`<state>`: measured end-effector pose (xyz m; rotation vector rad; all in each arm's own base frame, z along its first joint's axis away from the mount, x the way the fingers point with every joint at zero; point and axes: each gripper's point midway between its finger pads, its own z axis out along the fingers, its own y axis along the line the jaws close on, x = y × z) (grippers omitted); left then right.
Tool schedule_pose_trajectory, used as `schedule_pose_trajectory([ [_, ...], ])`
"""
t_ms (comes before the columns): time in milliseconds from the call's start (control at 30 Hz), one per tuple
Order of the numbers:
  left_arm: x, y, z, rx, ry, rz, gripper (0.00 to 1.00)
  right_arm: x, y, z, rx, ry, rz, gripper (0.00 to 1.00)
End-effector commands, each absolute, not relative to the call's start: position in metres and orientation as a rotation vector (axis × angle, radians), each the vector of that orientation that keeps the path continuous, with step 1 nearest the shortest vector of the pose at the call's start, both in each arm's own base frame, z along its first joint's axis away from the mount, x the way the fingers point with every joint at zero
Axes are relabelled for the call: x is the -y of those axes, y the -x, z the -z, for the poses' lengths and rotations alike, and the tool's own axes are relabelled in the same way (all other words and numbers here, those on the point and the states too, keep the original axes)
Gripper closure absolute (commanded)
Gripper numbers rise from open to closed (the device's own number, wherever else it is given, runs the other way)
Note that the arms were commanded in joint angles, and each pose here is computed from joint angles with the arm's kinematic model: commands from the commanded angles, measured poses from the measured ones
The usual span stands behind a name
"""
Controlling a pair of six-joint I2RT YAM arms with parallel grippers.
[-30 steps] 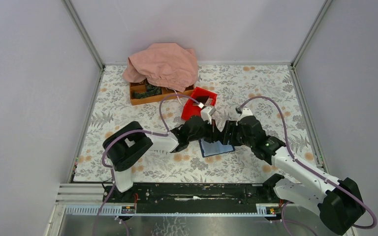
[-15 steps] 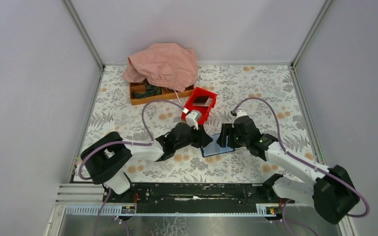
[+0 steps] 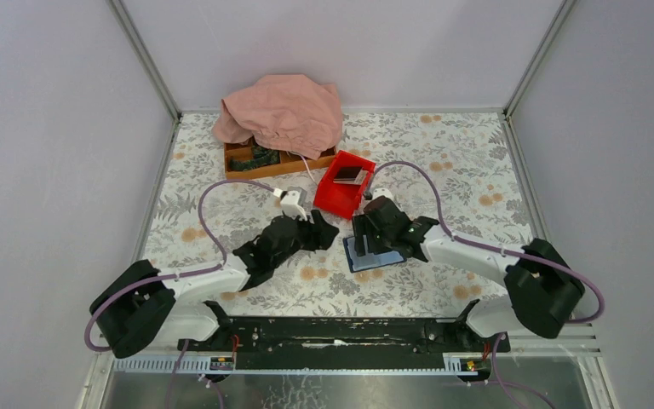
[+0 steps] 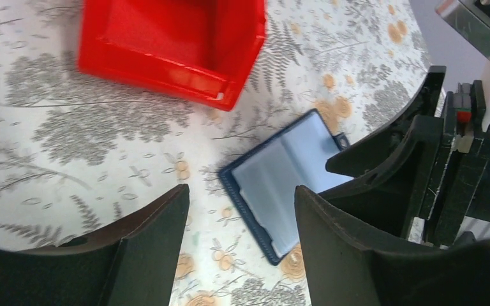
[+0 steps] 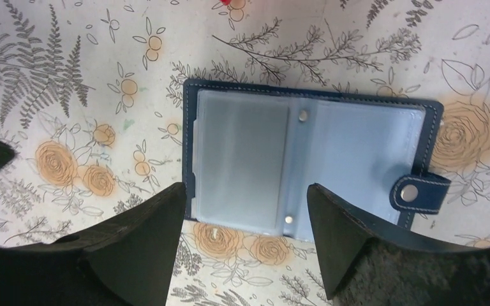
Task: Take the credit cards out of the card holder
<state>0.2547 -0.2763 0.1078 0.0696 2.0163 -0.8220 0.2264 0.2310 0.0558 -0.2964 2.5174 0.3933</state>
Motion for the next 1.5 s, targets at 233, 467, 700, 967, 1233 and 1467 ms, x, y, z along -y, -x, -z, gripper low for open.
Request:
schedule_pose_trajectory([
  [233, 0.226, -0.262, -0.111, -1.995, 0.024, 0.732, 0.31, -0.262, -0.246, -0.05, -2.52, 0.372, -0.262, 0.21],
  [467, 0.221, -0.261, -0.11, -1.992, 0.034, 0.737, 0.31, -0.257, -0.25, -0.041, -2.535, 0.385, -0.181, 0.22],
  [700, 0.225, -0.26, -0.107, -2.002, 0.021, 0.76, 0.31, -0.254, -0.247, -0.029, -2.558, 0.388, -0.145, 0.25],
  [967, 0.228, -0.26, -0.105, -2.007, 0.014, 0.775, 0.31, -0.249, -0.245, -0.025, -2.561, 0.365, -0.124, 0.34],
  [1233, 0.23, -0.26, -0.104, -2.014, 0.007, 0.782, 0.31, -0.248, -0.244, -0.025, -2.561, 0.336, -0.137, 0.45],
  [1467, 0.236, -0.26, -0.1, -2.024, -0.001, 0.814, 0.31, -0.255, -0.239, -0.034, -2.545, 0.316, -0.235, 0.47],
])
